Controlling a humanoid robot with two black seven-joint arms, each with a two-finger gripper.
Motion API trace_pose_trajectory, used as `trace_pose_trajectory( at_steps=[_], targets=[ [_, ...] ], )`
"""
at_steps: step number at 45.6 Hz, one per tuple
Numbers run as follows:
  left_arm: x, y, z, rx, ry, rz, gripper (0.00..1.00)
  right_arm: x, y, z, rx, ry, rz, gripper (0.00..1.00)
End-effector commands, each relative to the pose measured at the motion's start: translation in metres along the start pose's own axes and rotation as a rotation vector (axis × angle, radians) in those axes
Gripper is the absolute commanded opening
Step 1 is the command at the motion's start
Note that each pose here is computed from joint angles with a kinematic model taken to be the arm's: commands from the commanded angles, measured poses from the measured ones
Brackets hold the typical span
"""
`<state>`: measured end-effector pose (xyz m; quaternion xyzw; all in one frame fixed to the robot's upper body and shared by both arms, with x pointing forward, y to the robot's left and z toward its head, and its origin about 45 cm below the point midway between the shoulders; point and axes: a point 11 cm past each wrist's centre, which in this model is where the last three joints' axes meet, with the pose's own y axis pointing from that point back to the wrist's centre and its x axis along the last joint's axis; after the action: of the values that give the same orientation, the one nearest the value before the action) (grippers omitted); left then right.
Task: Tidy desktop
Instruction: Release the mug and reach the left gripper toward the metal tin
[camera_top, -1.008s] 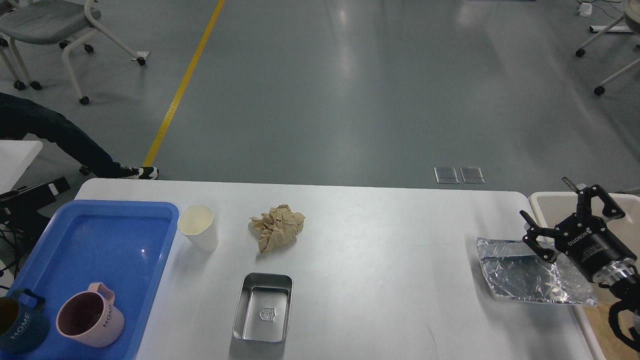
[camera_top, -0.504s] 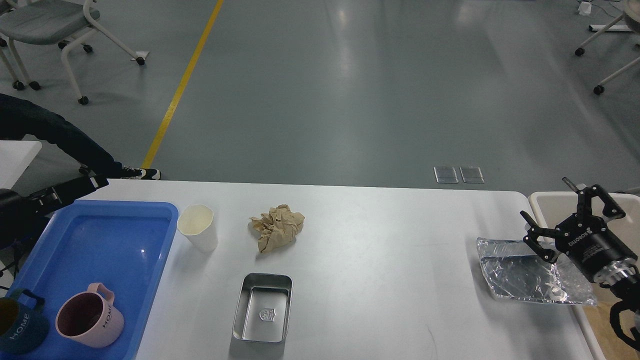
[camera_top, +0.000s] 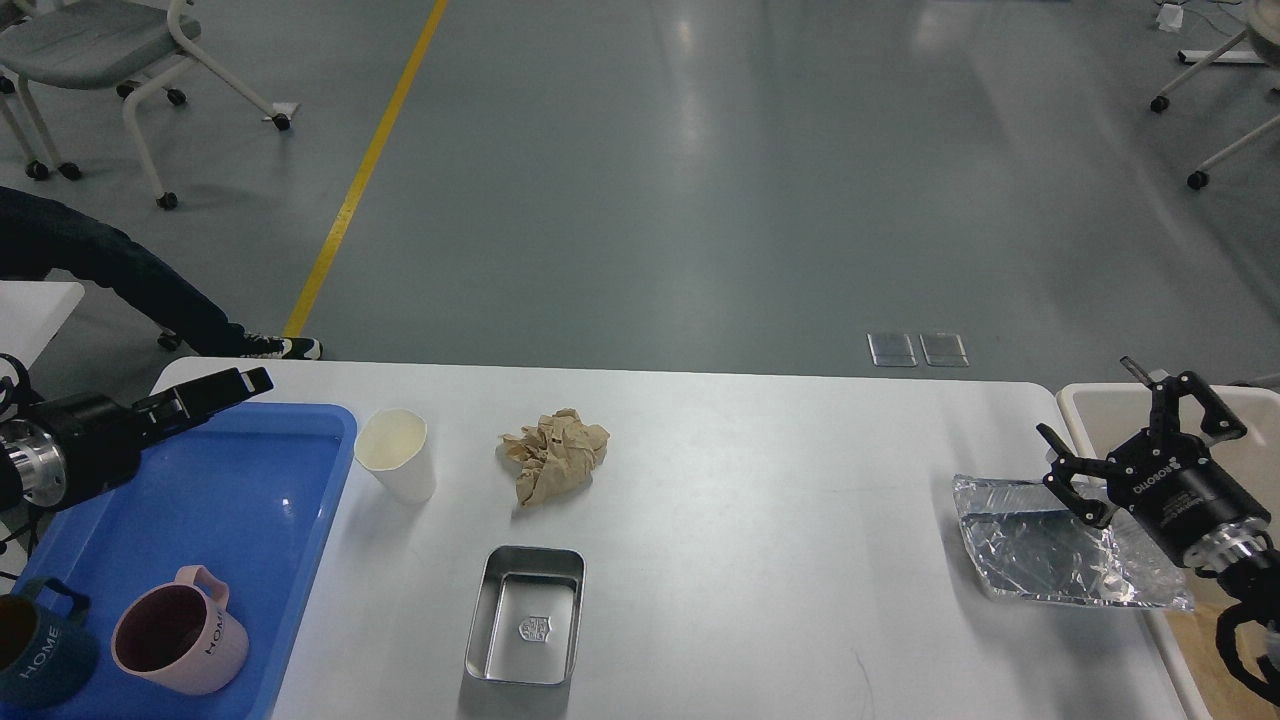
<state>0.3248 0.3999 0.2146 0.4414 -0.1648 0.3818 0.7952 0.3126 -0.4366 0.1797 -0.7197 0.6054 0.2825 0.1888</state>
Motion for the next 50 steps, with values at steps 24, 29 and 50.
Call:
trace_pose_trajectory(
  at_steps=[24,29,50],
  targets=[
    [-0.125,-0.068,0.036,-0.095,-0.037,-0.286,0.87,0.001,0.001,0.0,-0.002,0.002,0.002,1.0],
    [-0.135,-0.079,0.025,-0.049,-0.045,-0.301,0.87,0.002,0.001,0.001,-0.002,0.0,0.005,1.0],
    [-0.194,-0.111,0.049,-0.092,-0.163,-0.418,0.87,0.002,0.002,0.001,-0.003,0.0,0.006,1.0]
  ],
)
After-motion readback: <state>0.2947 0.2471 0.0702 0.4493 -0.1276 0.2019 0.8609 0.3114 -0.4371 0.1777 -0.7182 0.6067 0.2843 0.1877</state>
